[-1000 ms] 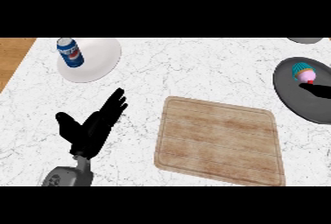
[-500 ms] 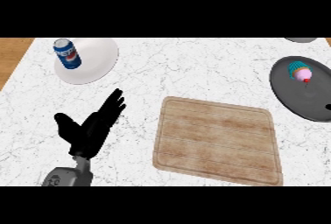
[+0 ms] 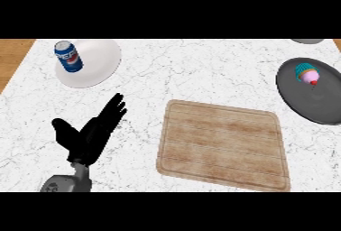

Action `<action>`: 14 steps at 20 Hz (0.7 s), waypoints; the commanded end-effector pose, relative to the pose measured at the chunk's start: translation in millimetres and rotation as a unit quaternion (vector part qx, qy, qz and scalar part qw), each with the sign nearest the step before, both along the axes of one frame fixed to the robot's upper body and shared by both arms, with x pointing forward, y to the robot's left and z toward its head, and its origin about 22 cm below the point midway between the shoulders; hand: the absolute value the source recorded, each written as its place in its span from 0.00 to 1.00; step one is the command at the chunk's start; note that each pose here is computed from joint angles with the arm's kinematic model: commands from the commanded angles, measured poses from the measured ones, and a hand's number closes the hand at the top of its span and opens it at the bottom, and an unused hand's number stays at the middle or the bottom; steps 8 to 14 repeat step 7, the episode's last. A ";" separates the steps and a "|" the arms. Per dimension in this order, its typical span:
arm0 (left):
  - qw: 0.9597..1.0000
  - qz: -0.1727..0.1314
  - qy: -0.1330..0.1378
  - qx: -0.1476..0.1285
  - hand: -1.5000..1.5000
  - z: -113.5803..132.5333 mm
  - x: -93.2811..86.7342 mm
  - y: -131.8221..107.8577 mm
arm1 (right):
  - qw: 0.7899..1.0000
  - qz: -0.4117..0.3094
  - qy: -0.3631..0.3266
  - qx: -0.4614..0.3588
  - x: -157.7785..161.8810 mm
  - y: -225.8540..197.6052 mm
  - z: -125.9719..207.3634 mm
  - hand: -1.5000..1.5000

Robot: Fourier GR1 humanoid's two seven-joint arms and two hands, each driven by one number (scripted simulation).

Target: Pick the cupcake from the cutting board and place it in the pan

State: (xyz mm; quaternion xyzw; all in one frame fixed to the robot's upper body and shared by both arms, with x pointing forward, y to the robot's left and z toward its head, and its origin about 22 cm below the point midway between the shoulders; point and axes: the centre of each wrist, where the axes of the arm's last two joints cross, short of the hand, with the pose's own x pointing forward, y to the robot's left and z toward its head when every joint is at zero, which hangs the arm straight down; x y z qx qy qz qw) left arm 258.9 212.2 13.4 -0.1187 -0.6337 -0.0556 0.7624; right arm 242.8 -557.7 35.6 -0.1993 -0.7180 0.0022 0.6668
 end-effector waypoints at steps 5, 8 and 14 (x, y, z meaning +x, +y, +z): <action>1.000 0.006 -0.001 0.004 0.50 7.5 -1.1 6.5 | 0.999 0.040 -0.011 0.011 -25.7 -14.7 -1.5 0.00; 1.000 0.006 0.007 -0.001 0.50 5.5 1.0 9.3 | 0.999 0.048 -0.011 0.006 -21.6 -16.7 6.8 0.00; 1.000 0.006 0.007 -0.001 0.50 5.5 1.0 9.3 | 0.999 0.048 -0.011 0.006 -21.6 -16.7 6.8 0.00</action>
